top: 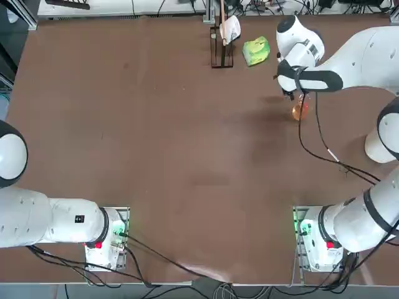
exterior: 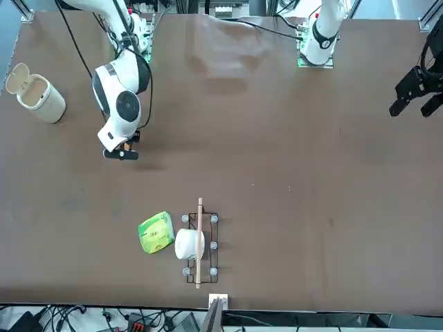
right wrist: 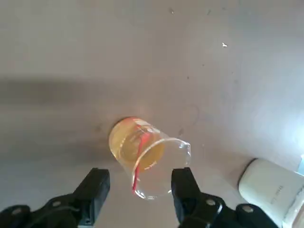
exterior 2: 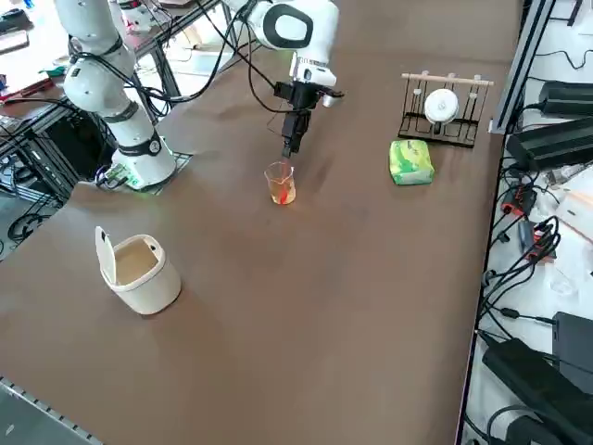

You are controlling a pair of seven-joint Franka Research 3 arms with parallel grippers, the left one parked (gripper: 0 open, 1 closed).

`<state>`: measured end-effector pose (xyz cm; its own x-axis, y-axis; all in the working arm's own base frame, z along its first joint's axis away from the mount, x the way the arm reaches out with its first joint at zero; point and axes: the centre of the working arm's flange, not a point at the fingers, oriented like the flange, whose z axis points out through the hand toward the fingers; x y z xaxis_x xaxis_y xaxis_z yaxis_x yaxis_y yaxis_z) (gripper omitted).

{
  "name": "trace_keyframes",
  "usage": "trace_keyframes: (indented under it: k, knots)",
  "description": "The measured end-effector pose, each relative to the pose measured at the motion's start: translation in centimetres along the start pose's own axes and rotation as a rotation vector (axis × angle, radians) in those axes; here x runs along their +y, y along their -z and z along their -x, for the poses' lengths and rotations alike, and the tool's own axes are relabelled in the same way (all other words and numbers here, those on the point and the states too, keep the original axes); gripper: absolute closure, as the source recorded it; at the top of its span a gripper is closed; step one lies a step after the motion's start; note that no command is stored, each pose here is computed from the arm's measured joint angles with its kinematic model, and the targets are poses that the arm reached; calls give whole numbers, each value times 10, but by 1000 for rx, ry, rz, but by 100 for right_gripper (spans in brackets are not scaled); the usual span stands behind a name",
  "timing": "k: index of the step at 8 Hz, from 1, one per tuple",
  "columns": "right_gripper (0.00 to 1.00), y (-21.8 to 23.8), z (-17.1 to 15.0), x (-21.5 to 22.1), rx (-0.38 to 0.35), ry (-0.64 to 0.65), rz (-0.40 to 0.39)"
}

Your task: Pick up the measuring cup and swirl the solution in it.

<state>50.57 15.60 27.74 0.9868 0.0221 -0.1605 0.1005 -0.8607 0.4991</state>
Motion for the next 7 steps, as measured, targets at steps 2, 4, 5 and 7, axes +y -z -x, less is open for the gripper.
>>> trace_keyframes:
  k: [2, 4, 5, 7]
  knots:
    - [25, -2, 0, 0, -7, -2, 5]
    - [29, -4, 0, 0, -12, -11, 7]
    - [30, -5, 0, -1, -15, -16, 8]
    - [36, -6, 1, -1, -17, -21, 10]
